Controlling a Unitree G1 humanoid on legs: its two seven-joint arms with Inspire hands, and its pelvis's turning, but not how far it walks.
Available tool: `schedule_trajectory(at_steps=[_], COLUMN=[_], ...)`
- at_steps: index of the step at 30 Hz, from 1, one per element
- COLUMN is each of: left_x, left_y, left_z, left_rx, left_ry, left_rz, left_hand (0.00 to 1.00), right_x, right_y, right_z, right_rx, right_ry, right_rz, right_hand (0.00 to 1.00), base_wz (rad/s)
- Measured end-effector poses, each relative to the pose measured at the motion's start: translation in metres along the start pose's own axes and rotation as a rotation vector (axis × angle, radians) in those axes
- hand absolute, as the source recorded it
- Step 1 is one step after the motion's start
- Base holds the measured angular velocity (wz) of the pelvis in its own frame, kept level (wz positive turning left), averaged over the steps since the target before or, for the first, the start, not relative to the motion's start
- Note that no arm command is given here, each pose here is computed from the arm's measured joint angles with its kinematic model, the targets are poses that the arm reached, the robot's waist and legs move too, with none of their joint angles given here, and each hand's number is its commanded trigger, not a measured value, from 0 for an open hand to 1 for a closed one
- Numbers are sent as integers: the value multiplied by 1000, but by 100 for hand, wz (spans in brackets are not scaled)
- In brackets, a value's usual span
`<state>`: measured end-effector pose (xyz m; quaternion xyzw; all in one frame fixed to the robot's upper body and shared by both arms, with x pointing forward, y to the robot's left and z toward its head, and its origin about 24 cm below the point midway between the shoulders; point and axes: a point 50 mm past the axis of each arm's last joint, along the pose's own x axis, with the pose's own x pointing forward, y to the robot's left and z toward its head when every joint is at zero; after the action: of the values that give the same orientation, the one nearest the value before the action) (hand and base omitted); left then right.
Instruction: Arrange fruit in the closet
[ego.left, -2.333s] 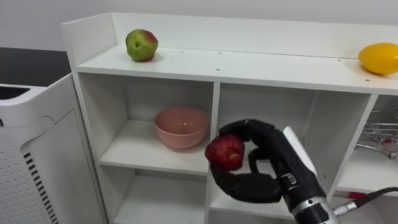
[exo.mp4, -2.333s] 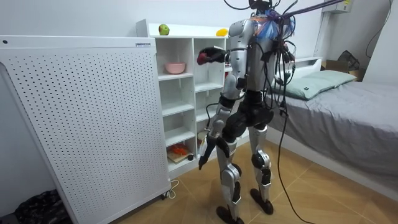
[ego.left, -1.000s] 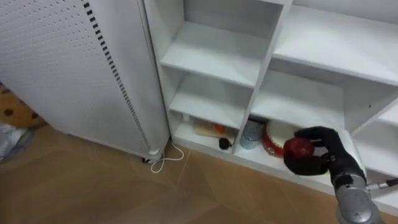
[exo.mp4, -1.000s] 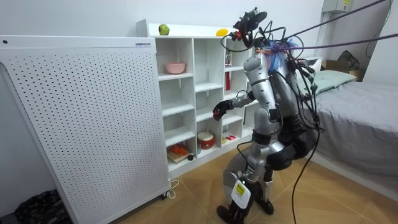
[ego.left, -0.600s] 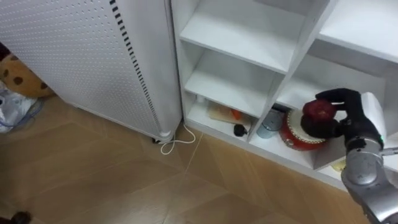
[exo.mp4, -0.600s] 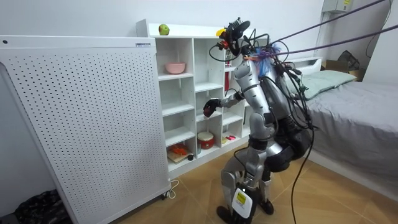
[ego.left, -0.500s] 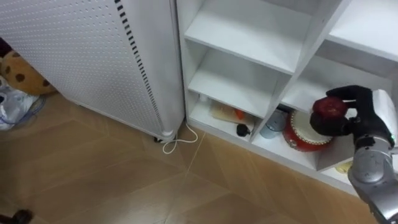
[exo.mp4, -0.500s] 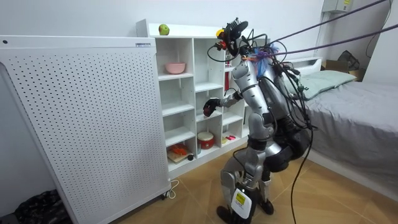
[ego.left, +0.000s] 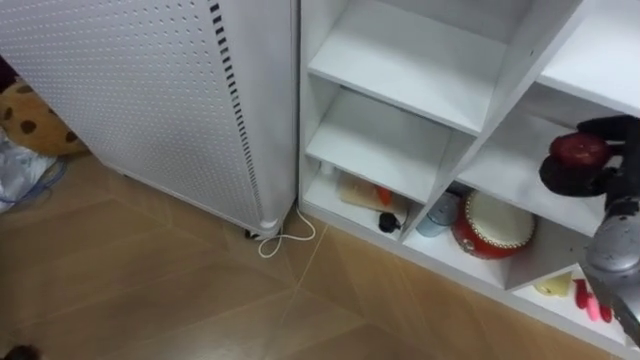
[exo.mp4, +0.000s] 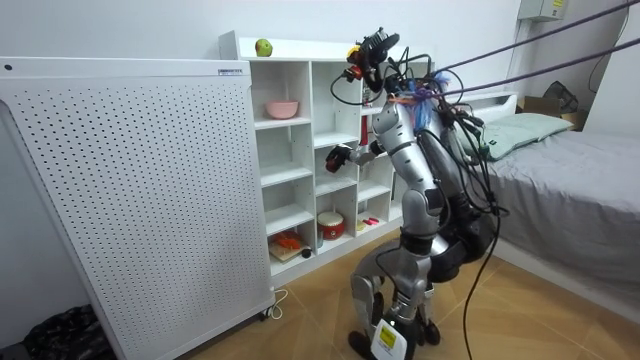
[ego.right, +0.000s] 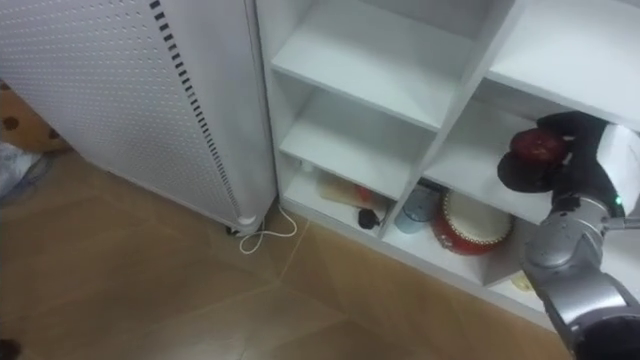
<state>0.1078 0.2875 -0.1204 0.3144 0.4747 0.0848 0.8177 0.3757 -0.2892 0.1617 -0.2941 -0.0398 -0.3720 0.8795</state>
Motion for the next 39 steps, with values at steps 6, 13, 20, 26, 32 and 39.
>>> schedule_trajectory(at_steps=[6, 13, 20, 26, 32, 39], left_x=[-1, -2, -6, -7, -12, -15], left_y=[-1, -1, 2, 4, -2, -12], left_z=[-5, -1, -9, -15, -29, -39], left_rx=[28, 27, 34, 47, 49, 57], left_ry=[32, 31, 37, 54, 96, 128], left_rz=[-1, -1, 5, 15, -31, -76], left_hand=[0, 0, 0, 0, 0, 0], right_x=[3, 6, 6, 3, -10, -51], right_y=[-6, -11, -12, -12, -5, 8], right_z=[-11, -19, -22, -31, -53, -96], right_rx=[33, 58, 68, 51, -20, -270], right_ry=[99, 180, 207, 226, 222, 106], right_rz=[-55, -74, -74, -52, 76, 339], right_hand=[0, 0, 0, 0, 0, 0], base_wz=[2, -2, -3, 0, -5, -8])
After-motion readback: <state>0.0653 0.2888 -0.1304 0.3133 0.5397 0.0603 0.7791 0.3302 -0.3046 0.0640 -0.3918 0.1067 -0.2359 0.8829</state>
